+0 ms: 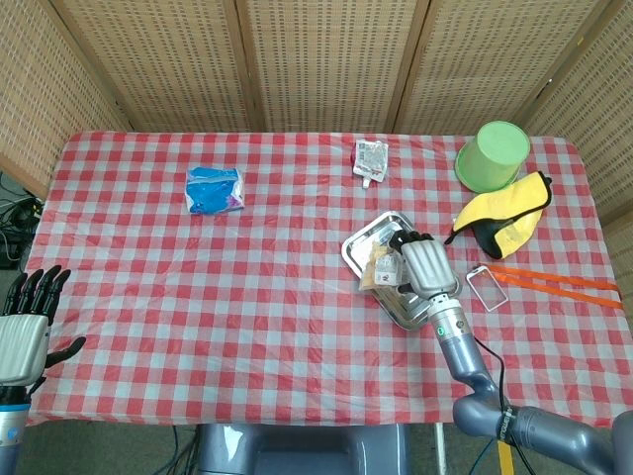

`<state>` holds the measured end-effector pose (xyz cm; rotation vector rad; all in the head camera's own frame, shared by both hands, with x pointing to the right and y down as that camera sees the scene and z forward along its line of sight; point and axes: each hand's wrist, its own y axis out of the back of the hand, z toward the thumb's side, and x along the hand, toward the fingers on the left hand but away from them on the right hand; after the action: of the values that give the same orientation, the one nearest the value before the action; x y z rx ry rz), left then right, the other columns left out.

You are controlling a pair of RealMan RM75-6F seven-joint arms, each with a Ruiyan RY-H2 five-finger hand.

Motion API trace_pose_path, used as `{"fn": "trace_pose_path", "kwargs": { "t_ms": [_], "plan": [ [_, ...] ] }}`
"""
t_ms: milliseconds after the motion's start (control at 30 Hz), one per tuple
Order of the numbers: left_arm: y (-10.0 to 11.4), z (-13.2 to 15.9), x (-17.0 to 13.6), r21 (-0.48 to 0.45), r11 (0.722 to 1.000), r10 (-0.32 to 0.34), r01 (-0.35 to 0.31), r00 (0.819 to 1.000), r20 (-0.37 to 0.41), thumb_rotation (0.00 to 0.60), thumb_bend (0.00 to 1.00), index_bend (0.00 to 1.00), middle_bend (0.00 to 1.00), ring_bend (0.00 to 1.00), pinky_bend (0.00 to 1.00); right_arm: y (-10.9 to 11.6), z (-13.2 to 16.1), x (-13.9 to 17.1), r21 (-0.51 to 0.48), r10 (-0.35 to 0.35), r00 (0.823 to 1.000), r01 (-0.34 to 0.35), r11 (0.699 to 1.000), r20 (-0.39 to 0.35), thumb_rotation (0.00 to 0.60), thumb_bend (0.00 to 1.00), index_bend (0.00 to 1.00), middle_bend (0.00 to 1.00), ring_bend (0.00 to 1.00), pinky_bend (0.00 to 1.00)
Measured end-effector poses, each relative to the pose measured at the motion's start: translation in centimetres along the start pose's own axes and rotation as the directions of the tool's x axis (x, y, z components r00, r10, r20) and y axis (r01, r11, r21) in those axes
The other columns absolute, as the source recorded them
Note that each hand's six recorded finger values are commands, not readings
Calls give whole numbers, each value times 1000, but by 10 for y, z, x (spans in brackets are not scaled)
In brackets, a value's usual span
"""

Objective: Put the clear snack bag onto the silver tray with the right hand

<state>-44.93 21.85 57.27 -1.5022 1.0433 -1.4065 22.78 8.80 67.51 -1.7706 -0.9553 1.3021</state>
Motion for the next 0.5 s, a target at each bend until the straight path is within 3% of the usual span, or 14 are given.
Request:
{"fn": "trace_pose_path", "kwargs": {
  "t_ms": [100, 167, 233, 333, 500],
  "plan": [
    [-1, 0, 0, 1, 1000, -2, 2, 1000, 0, 600, 51, 0, 0, 0, 0, -1, -7, -5, -4, 7, 1000, -6, 1000, 25, 600, 244, 513, 376, 350, 347],
    [-1, 0, 0, 2, 1000, -5, 5, 1000, 3, 600, 51, 0, 0, 0, 0, -1, -10, -7, 3, 5, 999, -5, 1000, 34, 600, 236, 474, 334, 312, 267],
    [-2, 1, 0, 0, 1000, -12, 12, 1000, 7, 600, 51, 0, 0, 0, 0, -2, -13, -8, 10, 5, 999, -5, 1000, 40, 600, 215, 378, 235, 212, 145],
    [-2, 1, 0, -3, 1000, -15, 15, 1000, 9, 600, 52, 0, 0, 0, 0, -5, -15, -8, 22, 17, 999, -18, 1000, 47, 600, 189, 237, 115, 77, 50],
    [-1, 1, 0, -4, 1000, -13, 13, 1000, 12, 600, 51, 0, 0, 0, 0, -11, -21, -7, 25, 54, 996, -56, 998, 67, 600, 177, 81, 32, 3, 0]
  ]
}}
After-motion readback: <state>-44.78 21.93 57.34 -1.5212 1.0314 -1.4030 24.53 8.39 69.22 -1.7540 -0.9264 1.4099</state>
